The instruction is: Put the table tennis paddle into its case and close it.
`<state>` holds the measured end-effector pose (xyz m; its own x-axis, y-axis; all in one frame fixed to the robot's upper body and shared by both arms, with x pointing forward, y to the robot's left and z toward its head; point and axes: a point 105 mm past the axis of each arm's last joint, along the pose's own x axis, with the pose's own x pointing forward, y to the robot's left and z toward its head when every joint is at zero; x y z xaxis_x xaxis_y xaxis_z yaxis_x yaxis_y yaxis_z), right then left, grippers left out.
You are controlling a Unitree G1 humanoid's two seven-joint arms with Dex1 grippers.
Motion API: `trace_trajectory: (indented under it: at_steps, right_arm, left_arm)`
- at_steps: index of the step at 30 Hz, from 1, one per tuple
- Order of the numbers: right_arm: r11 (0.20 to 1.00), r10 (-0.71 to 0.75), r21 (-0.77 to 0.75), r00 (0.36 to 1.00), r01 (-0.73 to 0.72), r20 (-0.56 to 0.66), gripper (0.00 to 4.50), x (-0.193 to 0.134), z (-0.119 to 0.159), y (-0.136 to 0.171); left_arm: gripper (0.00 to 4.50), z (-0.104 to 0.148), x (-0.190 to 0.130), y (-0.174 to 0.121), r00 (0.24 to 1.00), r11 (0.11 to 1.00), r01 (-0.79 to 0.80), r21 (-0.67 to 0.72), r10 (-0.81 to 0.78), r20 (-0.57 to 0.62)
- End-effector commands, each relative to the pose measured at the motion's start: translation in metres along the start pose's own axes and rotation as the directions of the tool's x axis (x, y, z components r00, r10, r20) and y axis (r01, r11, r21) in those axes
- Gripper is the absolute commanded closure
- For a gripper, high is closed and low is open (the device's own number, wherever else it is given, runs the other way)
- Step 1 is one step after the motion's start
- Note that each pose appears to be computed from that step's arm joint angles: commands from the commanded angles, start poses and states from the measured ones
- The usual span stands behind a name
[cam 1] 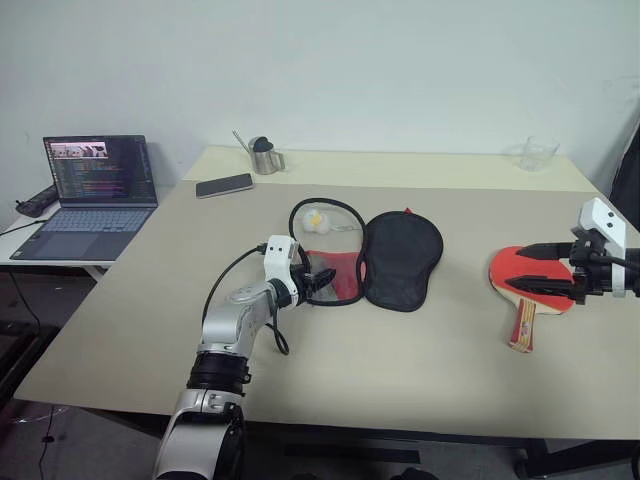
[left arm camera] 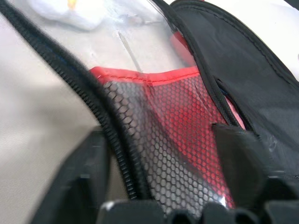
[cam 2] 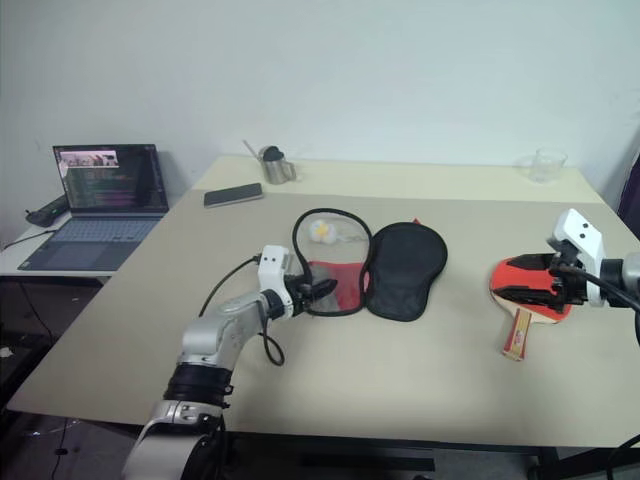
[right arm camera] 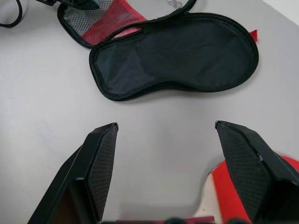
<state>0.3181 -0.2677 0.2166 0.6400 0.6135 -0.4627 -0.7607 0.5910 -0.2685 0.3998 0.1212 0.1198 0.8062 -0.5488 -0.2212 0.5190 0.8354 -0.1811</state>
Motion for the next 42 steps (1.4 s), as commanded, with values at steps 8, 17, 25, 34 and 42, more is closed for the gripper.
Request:
trace_trajectory:
  at_steps: [8,17,25,34,42]
  right_arm:
    - [0.837,-0.396,0.295,0.881,0.462,-0.258,0.83,-0.001,-0.038,-0.024]
    - [0.566,-0.516,0.431,0.709,0.703,-0.480,0.83,0.002,-0.075,-0.008]
    - [0.480,-0.524,0.483,0.681,0.732,-0.511,0.83,0.018,-0.075,0.011]
    - [0.388,-0.557,0.566,0.675,0.727,-0.484,0.83,0.039,-0.067,0.018]
    - [0.271,-0.616,0.498,0.546,0.824,-0.568,0.02,0.038,-0.081,0.012]
  left_arm:
    - [0.58,0.059,-0.103,0.014,0.964,0.872,0.253,0.418,-0.265,-0.029]
    - [0.58,0.063,-0.085,-0.027,0.894,0.796,0.410,0.446,-0.448,-0.022]
    - [0.58,0.055,-0.078,-0.027,0.895,0.789,0.417,0.451,-0.444,-0.051]
    - [0.58,0.059,-0.077,-0.029,0.891,0.786,0.421,0.452,-0.451,-0.044]
    - [0.55,0.064,-0.074,-0.024,0.910,0.802,0.376,0.464,-0.413,-0.024]
